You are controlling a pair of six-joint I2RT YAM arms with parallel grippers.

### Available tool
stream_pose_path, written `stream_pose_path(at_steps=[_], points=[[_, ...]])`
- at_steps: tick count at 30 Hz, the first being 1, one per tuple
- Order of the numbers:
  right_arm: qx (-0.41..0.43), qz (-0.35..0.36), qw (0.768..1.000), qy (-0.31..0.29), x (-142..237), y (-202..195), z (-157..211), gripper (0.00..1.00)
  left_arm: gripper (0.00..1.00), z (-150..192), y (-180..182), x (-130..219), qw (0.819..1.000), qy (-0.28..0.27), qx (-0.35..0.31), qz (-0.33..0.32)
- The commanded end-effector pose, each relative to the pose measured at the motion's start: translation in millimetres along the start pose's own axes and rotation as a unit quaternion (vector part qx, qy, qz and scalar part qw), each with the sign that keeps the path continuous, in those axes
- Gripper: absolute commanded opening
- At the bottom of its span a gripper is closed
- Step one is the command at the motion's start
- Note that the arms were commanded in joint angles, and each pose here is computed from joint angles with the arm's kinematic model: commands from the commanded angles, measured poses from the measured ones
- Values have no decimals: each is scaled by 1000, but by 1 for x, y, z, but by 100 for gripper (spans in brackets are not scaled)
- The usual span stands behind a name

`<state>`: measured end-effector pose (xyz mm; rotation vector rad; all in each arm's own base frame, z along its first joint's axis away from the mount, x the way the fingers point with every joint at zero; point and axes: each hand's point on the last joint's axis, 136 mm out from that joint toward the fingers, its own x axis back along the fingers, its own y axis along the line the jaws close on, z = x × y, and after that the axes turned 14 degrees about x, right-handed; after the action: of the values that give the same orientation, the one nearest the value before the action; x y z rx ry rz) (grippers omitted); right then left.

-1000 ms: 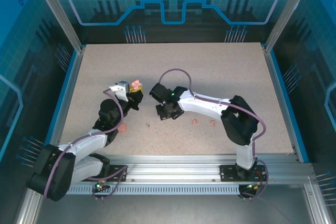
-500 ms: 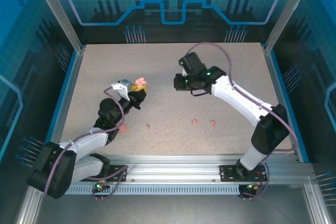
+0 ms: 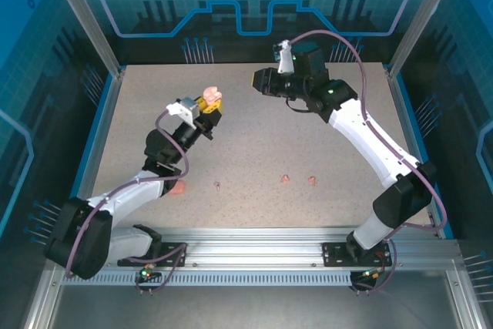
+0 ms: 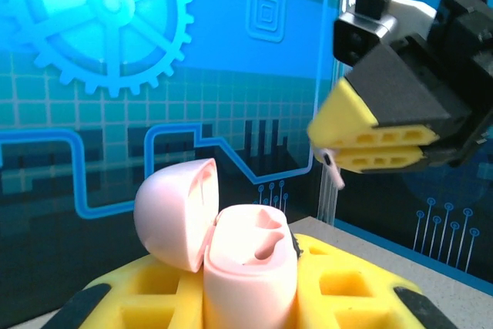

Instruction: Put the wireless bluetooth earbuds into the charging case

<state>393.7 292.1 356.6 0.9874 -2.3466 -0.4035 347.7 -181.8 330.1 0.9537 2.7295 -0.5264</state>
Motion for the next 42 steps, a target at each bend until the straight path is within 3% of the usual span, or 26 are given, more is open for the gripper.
stream_pose_path(at_steps=[1, 8, 18, 42], points=[[14, -89, 993, -70, 19, 41, -45, 16, 0, -18, -20, -13, 998, -21, -55, 38], [7, -179, 977, -114, 27, 72, -59, 17, 0, -16, -26, -18, 996, -15, -74, 50], [30, -240, 962, -127, 31, 111, -35, 17, 0, -18, -30, -18, 994, -17, -96, 58], [17, -243, 960, -137, 15, 110, -8, 16, 0, -27, -36, -19, 994, -28, -83, 65]])
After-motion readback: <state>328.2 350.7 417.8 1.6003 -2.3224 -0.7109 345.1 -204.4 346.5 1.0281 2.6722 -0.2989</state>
